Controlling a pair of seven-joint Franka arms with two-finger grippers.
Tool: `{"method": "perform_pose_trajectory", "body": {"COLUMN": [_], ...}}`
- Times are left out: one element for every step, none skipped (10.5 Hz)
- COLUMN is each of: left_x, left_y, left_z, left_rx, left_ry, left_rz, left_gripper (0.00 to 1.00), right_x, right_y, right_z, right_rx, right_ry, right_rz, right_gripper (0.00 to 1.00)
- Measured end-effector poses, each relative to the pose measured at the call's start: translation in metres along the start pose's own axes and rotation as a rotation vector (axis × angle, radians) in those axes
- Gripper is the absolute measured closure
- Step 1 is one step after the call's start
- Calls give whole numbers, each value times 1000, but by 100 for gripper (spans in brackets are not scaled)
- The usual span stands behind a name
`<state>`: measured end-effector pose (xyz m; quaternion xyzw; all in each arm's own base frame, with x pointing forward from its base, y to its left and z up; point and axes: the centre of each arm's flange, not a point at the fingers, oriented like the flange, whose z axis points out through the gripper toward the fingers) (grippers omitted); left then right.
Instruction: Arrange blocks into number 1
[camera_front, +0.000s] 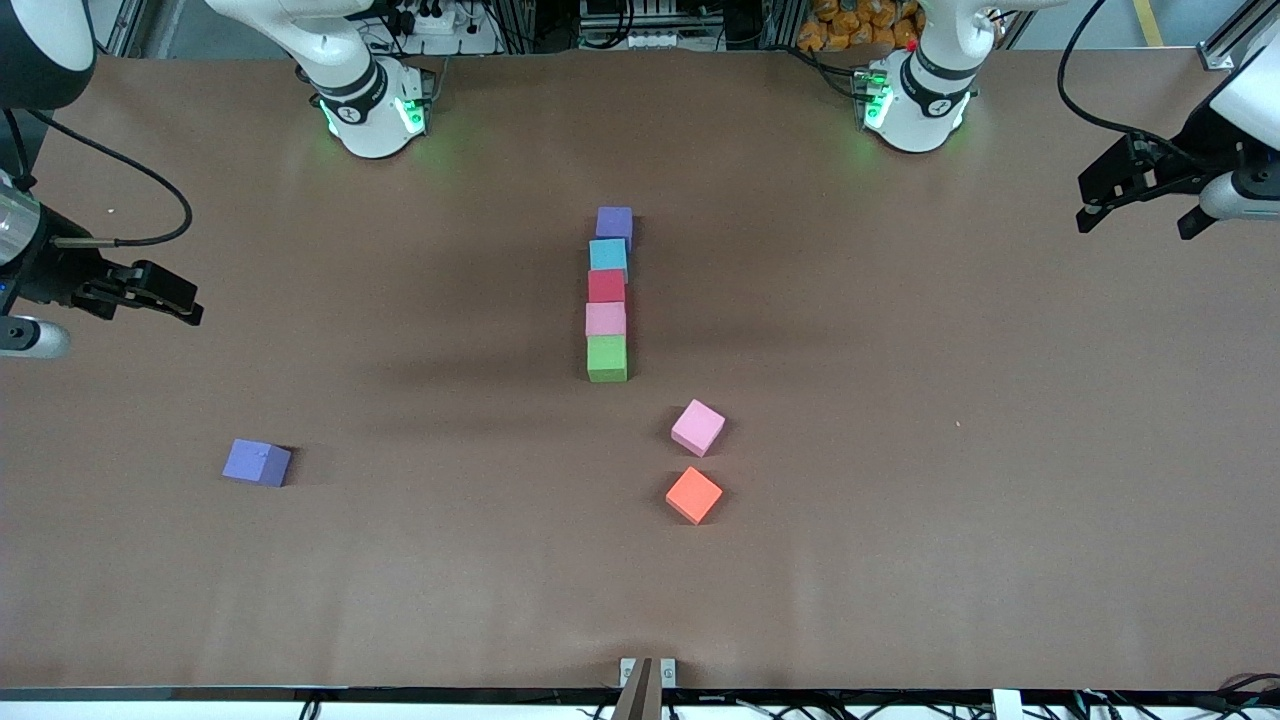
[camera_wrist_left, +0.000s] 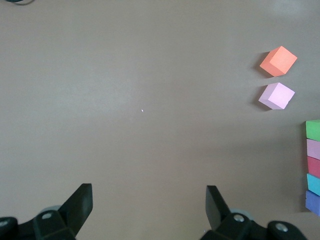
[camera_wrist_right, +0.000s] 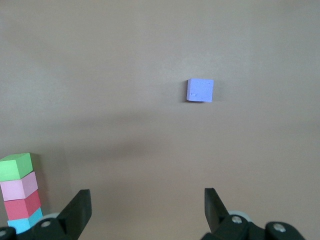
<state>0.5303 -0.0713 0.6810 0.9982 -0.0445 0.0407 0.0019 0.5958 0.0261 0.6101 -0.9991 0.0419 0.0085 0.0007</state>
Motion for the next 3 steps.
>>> {"method": "perform_pose_trajectory", "body": {"left_x": [0,0,0], "left_y": [1,1,2], "left_z": [0,0,0], "left_rx": [0,0,0], "left_ry": [0,0,-1], "left_rz": [1,2,4], "left_gripper": [0,0,0], "right_x": [0,0,0], "right_y": [0,0,0], "right_z": [0,0,0], "right_rx": [0,0,0], "right_ry": [0,0,0], "right_rz": [0,0,0], "right_gripper": [0,0,0]}}
